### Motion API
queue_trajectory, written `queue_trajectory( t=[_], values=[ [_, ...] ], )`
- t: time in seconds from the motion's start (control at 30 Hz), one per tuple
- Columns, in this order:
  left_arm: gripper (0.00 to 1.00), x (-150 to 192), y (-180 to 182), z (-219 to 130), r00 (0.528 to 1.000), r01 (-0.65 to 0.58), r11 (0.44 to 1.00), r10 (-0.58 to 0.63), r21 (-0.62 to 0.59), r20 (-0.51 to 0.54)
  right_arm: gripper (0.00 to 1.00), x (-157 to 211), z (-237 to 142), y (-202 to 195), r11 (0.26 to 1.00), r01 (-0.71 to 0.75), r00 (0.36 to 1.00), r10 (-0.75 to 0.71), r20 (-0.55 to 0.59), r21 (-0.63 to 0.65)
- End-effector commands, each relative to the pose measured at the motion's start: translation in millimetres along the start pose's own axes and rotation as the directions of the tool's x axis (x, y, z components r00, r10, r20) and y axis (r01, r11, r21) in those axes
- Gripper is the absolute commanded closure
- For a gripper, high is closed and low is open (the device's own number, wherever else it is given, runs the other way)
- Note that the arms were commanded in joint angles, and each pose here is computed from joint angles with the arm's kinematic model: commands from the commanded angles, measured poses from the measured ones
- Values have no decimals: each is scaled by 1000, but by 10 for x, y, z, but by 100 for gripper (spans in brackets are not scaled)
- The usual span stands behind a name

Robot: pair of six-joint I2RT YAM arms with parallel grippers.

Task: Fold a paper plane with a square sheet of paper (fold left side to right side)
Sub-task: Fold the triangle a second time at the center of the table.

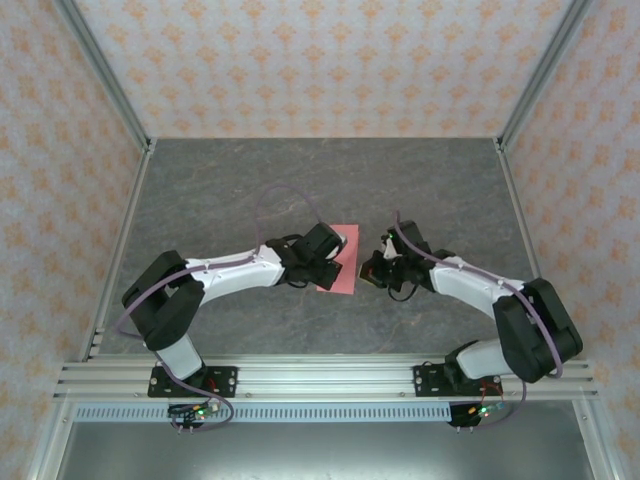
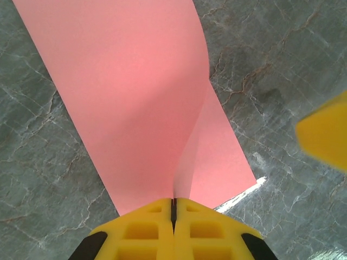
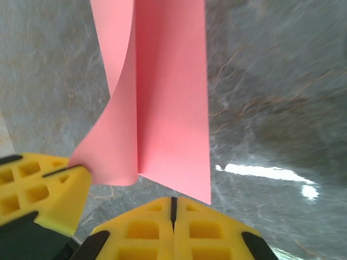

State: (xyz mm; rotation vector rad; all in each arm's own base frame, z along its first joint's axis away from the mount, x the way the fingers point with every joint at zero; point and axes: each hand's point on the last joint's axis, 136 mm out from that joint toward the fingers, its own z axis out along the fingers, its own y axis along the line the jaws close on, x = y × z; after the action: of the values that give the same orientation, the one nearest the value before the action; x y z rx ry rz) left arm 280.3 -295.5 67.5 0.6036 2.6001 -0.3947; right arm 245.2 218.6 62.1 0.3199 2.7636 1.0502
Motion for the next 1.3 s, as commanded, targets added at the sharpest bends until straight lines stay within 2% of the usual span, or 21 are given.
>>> queue_trajectory(
  t=[0.0,0.23,0.63,0.83,1.27],
  values=[
    [100,-32,-29,-83,1000,-10,999,9,43,13,100,-85,100,159,999,23,999,-21,50,-39],
    [100,-30,75,-82,1000,-19,1000,19,6,0,100,17,323,47,998,31,1000,-31,-4,54],
    [100,-50,233,38,999,-32,998,31,-46,-38,100,172,410,-345,972,19,997,-2,-73,236],
    [100,-76,280,96,998,-39,998,37,-52,-50,100,232,404,-458,959,23,996,3,-91,283],
    [100,-149,372,195,997,-44,996,40,-74,-63,100,270,400,-486,953,40,994,-7,-112,301]
  ],
)
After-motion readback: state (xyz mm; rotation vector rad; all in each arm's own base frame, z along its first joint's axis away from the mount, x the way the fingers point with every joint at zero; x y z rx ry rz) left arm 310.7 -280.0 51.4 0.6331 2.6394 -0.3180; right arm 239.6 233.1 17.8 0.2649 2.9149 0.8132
